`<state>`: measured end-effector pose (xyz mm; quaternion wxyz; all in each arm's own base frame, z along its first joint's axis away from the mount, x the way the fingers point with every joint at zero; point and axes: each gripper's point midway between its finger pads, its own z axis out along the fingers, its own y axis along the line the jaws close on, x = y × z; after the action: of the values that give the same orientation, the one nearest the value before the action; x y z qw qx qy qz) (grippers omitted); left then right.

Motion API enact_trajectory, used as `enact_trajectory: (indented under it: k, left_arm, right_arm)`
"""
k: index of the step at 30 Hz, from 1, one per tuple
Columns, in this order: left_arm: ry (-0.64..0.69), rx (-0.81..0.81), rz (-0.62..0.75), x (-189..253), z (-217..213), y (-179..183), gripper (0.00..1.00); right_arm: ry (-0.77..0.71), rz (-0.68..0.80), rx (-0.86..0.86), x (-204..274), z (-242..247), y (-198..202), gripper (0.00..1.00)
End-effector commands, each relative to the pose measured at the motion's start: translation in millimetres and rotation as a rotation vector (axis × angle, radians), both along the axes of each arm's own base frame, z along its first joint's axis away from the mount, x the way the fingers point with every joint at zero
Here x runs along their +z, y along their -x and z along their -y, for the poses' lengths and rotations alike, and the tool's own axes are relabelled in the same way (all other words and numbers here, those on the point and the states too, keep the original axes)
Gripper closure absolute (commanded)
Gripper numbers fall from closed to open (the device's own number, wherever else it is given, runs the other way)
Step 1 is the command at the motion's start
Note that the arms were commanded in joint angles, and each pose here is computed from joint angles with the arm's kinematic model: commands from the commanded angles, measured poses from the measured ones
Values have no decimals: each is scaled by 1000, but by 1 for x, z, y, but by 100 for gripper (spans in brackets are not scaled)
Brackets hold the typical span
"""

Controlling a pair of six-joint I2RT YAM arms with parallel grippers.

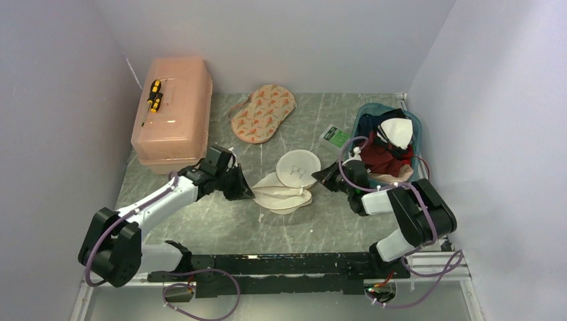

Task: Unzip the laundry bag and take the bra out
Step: Close the laundry bag at the center of the board.

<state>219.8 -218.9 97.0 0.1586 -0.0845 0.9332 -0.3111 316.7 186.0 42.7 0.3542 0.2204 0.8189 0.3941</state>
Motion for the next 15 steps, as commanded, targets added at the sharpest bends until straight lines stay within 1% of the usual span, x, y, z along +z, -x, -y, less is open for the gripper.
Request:
enact_trajectory:
  k: [1,2,5,8,12,15]
  left_arm:
    - [10,-26,17,5,4,-2,97]
    - [8,-26,17,6,4,-3,97]
    - [1,-23,17,8,5,-6,97]
    - [-3,-27,18,8,6,-8,95]
    - [-2,-28,13,6,9,-13,93]
    - [2,-33,4,6,14,-18,88]
  right_arm:
    - [110,192,41,41,5,-12,100]
    - [146,230,49,51,6,-11,100]
    - [339,352,52,81,7,-4,100]
    - [510,482,71,112,-4,7,100]
    - [722,602,100,127,-17,22,100]
    - [885,694,95,134,-22,33,100]
